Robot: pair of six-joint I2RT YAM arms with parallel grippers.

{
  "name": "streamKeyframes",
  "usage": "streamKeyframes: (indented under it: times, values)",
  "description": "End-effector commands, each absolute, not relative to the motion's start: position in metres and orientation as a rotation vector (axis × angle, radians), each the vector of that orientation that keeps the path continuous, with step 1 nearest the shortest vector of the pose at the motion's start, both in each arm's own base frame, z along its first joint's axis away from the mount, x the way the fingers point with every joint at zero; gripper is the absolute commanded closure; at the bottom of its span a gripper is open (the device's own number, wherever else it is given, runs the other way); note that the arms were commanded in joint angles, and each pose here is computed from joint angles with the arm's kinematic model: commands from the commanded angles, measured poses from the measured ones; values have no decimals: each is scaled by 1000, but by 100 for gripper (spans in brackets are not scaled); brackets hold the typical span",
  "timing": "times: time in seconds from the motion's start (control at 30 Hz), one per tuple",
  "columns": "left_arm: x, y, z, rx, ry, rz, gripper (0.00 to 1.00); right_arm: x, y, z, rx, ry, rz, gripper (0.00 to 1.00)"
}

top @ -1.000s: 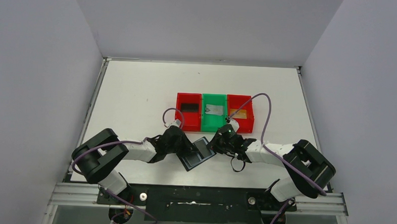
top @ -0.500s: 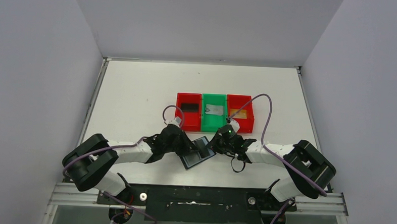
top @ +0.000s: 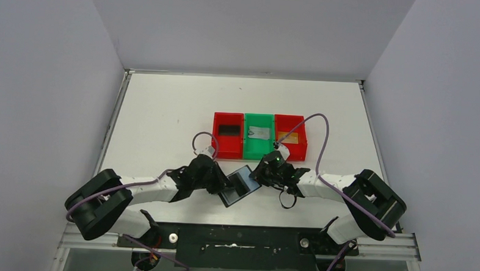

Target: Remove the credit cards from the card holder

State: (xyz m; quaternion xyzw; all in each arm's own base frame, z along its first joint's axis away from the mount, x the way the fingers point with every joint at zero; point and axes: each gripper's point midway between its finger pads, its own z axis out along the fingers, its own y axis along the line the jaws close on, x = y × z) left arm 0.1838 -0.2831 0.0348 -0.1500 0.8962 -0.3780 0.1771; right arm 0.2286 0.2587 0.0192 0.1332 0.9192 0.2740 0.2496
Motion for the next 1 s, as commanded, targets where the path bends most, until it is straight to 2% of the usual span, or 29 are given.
streamKeyframes:
  times: [0.0,0.1,0.43,0.67,0.9,0.97]
  values:
    - [177,-279,40,-405,2548,-1071,100,210,229,-8,337,2589,579,82]
    - [175,-276,41,-398,2545,-1060,100,216,239,7,274,2541,640,81]
    - [170,-267,39,-392,2542,-1046,100,226,278,59,48,2386,876,67]
    - [162,-261,34,-390,2556,-1046,100,208,321,55,-142,2409,968,63]
    - [165,-259,39,-401,2529,-1045,100,201,323,34,-141,2495,935,61]
    - [165,-259,37,-409,2529,-1047,100,197,327,34,-167,2500,973,63]
